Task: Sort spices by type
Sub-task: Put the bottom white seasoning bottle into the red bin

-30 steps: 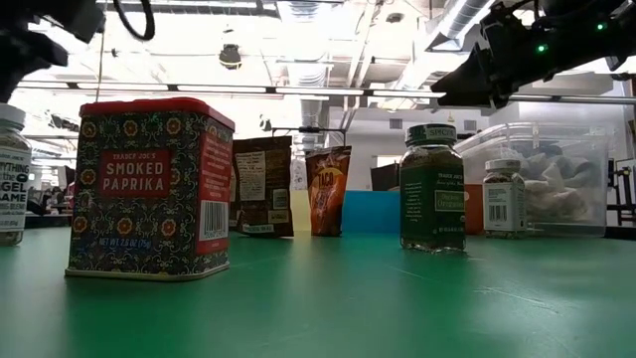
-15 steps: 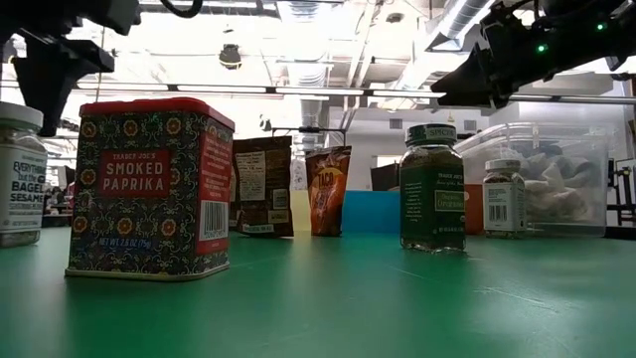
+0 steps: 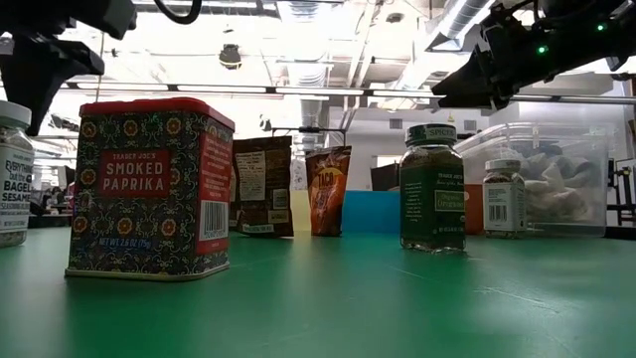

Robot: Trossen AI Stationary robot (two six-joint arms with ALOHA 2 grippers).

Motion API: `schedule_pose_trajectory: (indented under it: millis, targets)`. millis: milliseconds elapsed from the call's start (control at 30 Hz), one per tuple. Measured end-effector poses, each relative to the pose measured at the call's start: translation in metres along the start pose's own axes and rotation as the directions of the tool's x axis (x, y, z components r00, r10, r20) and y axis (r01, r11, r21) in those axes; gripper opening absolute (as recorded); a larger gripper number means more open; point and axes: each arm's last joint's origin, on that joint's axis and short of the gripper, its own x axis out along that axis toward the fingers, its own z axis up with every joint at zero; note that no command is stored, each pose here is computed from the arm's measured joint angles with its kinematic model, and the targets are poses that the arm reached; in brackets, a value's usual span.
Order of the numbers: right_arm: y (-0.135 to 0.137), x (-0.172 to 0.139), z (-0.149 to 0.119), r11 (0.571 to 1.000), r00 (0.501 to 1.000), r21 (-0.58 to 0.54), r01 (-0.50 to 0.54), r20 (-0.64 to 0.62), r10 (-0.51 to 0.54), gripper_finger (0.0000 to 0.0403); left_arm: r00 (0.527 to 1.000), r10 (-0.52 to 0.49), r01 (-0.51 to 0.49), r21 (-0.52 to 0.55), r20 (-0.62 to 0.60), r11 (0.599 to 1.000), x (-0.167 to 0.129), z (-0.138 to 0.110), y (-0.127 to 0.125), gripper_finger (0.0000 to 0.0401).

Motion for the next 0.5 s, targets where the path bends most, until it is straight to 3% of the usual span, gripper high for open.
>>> schedule_pose_trajectory:
  millis: [167,500]
  targets:
    - [0.0000,0.0000,0.0000,1.000,1.000,0.000,0.000,0.000,0.000,0.0301,1.000,-0.010,0.010,0.028,-0.005,1.000,-0.0003,-0.0002,-0.0002,0.0198]
    - [-0.0001,0.0000,0.0000,1.000,1.000,0.000,0.000,0.000,0.000,0.0301,1.000,-0.003,0.003,0.074,0.001,0.997,-0.0003,0.0003,0.0003,0.0197]
